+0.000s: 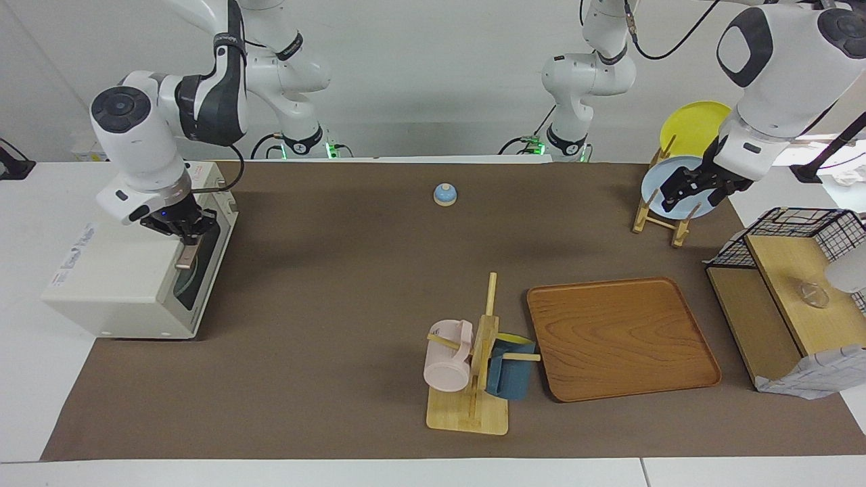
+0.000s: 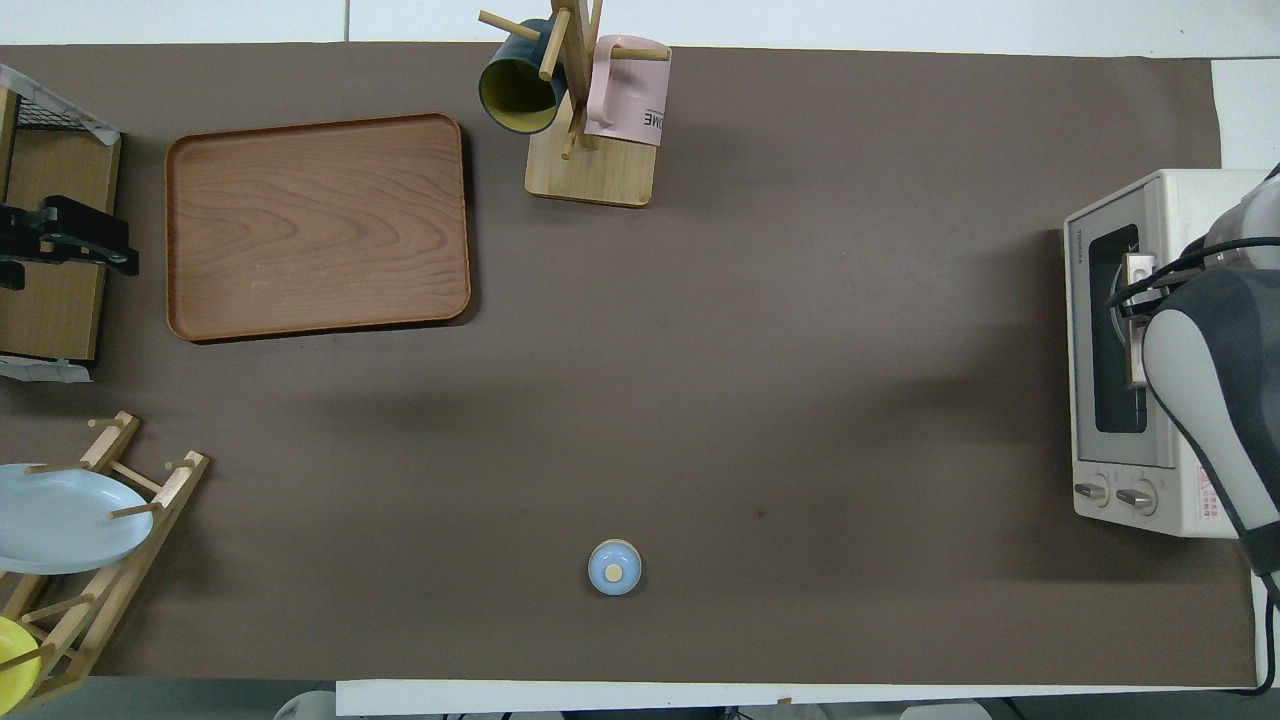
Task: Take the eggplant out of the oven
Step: 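Reach the right gripper into the oven and grasp the green plate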
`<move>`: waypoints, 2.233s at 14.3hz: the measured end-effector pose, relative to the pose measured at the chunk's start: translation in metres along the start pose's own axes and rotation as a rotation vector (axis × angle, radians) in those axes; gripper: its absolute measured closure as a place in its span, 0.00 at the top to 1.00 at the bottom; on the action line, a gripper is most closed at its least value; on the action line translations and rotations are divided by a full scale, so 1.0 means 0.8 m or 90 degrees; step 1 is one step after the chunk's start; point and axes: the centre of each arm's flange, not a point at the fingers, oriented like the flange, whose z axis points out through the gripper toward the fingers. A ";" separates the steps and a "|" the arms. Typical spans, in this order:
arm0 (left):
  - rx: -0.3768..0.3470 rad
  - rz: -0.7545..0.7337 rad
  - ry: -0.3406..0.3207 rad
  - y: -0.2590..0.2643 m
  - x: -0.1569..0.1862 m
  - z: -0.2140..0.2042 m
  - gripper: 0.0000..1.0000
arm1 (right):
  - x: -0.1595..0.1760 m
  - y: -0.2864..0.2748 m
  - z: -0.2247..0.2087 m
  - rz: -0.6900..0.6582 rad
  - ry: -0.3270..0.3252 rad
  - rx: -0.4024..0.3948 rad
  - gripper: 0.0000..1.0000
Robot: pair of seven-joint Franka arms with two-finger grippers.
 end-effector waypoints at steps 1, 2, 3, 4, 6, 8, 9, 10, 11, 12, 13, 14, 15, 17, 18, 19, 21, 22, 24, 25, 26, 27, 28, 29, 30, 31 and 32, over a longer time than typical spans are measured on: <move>0.000 0.000 0.000 0.000 0.000 0.000 1.00 | 0.004 -0.020 0.001 -0.011 0.001 0.000 0.01; 0.000 0.000 0.000 0.000 0.000 0.000 1.00 | 0.011 -0.045 0.004 -0.015 0.005 -0.001 0.01; 0.000 0.000 0.000 0.000 0.000 0.000 1.00 | 0.020 -0.071 0.012 -0.020 0.010 -0.002 0.01; 0.000 0.000 0.000 0.000 0.000 0.000 1.00 | 0.030 -0.099 0.026 -0.023 0.016 -0.003 0.01; 0.000 0.000 0.000 0.000 0.000 0.000 1.00 | 0.051 -0.140 0.061 -0.022 0.022 0.000 0.01; 0.000 0.000 0.000 0.000 0.000 0.000 1.00 | 0.073 -0.166 0.107 -0.023 0.028 0.006 0.01; 0.000 0.000 0.000 0.000 0.000 0.000 1.00 | 0.080 -0.173 0.126 -0.022 0.028 0.008 0.01; 0.000 0.000 0.000 0.000 0.000 0.000 1.00 | 0.084 -0.179 0.143 -0.022 0.025 0.009 0.01; 0.000 0.000 0.000 0.000 0.000 0.000 1.00 | 0.087 -0.182 0.155 -0.019 0.022 0.010 0.01; 0.000 0.000 0.000 0.000 0.000 0.000 1.00 | 0.089 -0.184 0.161 -0.014 0.020 0.010 0.01; 0.000 0.000 0.000 0.000 0.000 0.000 1.00 | 0.090 -0.185 0.164 -0.006 0.021 0.018 0.01; 0.000 0.000 0.000 0.000 0.000 0.000 1.00 | 0.092 -0.184 0.161 0.010 0.026 0.037 0.02; 0.000 0.000 0.000 0.000 0.000 0.000 1.00 | 0.096 -0.184 0.155 0.030 0.030 0.061 0.02; 0.000 0.000 0.000 0.000 0.000 0.000 1.00 | 0.103 -0.188 0.135 0.047 0.041 0.091 0.13; 0.000 0.000 0.000 0.000 0.000 0.000 1.00 | 0.102 -0.188 0.121 0.048 0.040 0.095 0.13; 0.000 0.000 0.000 0.000 0.000 0.000 1.00 | 0.098 -0.185 0.104 0.051 0.034 0.097 0.17; 0.000 0.000 0.000 0.000 0.000 0.000 1.00 | 0.078 -0.158 0.071 0.065 0.007 0.094 0.38; 0.000 0.000 0.000 0.000 0.000 0.000 1.00 | 0.068 -0.136 0.060 0.075 -0.004 0.084 0.48; 0.000 0.000 0.000 0.000 0.000 0.000 1.00 | 0.052 -0.089 0.057 0.098 -0.016 0.063 0.62; 0.000 0.000 0.000 0.000 0.000 0.000 1.00 | 0.048 -0.077 0.063 0.098 -0.021 0.057 0.62; 0.000 0.000 0.000 0.000 0.000 0.000 1.00 | 0.046 -0.071 0.069 0.090 -0.025 0.048 0.62; 0.000 0.000 0.000 0.000 0.000 0.000 1.00 | 0.045 -0.067 0.076 0.080 -0.023 0.041 0.61; 0.000 0.000 0.000 0.000 0.000 0.000 1.00 | 0.044 -0.065 0.083 0.069 -0.017 0.040 0.61; 0.000 0.000 0.000 0.000 0.000 0.000 1.00 | 0.042 -0.064 0.092 0.061 -0.012 0.040 0.57; 0.000 0.000 0.000 0.000 0.000 0.000 1.00 | 0.040 -0.064 0.101 0.055 -0.009 0.041 0.57; 0.000 0.000 0.000 0.000 0.000 0.000 1.00 | 0.038 -0.064 0.110 0.052 -0.010 0.040 0.51; 0.000 0.000 0.000 0.000 0.000 0.000 1.00 | 0.036 -0.064 0.116 0.047 -0.011 0.034 0.50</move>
